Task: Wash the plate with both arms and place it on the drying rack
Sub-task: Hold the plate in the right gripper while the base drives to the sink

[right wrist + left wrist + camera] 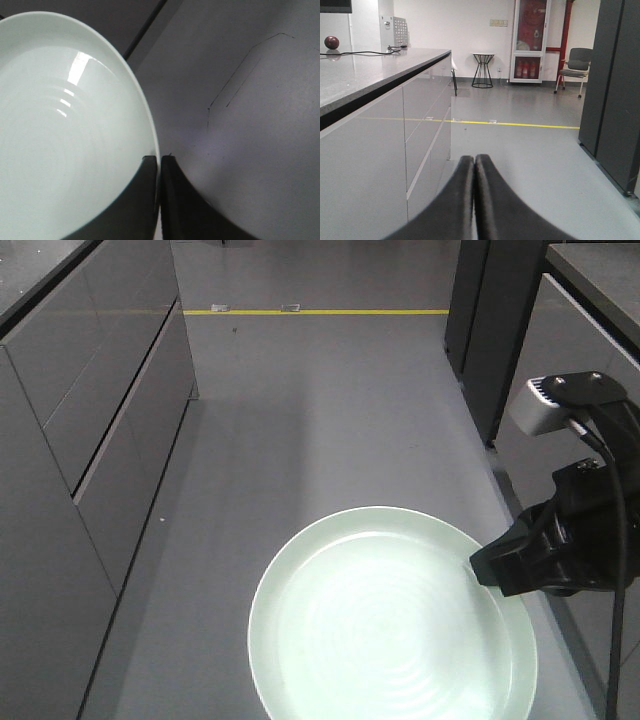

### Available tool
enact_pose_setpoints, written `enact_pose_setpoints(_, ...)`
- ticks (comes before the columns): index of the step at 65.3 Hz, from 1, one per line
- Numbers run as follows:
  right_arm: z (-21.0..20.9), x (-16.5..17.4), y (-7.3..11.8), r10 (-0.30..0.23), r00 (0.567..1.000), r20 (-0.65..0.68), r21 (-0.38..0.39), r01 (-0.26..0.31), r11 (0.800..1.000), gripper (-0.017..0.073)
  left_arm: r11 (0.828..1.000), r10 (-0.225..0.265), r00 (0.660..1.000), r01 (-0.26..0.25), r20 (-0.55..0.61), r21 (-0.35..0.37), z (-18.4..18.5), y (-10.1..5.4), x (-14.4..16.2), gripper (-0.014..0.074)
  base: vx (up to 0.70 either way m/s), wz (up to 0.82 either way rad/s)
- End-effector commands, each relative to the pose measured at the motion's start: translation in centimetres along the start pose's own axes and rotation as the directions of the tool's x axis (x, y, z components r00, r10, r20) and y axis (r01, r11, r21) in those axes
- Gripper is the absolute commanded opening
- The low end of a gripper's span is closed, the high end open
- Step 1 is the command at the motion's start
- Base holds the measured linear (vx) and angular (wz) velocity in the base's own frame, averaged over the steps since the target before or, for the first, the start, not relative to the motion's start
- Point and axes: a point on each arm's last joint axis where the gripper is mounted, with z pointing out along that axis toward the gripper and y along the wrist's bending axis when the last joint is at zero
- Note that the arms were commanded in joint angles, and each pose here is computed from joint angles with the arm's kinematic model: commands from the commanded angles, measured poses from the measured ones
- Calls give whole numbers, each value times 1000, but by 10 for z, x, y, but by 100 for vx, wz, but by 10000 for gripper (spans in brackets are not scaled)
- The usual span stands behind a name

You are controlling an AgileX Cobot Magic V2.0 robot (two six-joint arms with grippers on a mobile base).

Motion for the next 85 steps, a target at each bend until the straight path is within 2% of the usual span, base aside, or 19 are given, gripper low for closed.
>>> enact_pose_setpoints(1, -11, -6, 7, -12, 997, 83, -16, 13, 1000, -8, 1000, -11, 993, 9, 116, 11, -3, -1, -17, -6, 26, 4)
enact_pose_setpoints(85, -11, -6, 7, -12, 997, 83, -16, 13, 1000, -8, 1000, -11, 993, 9, 116, 11, -3, -1, -17, -6, 25, 1)
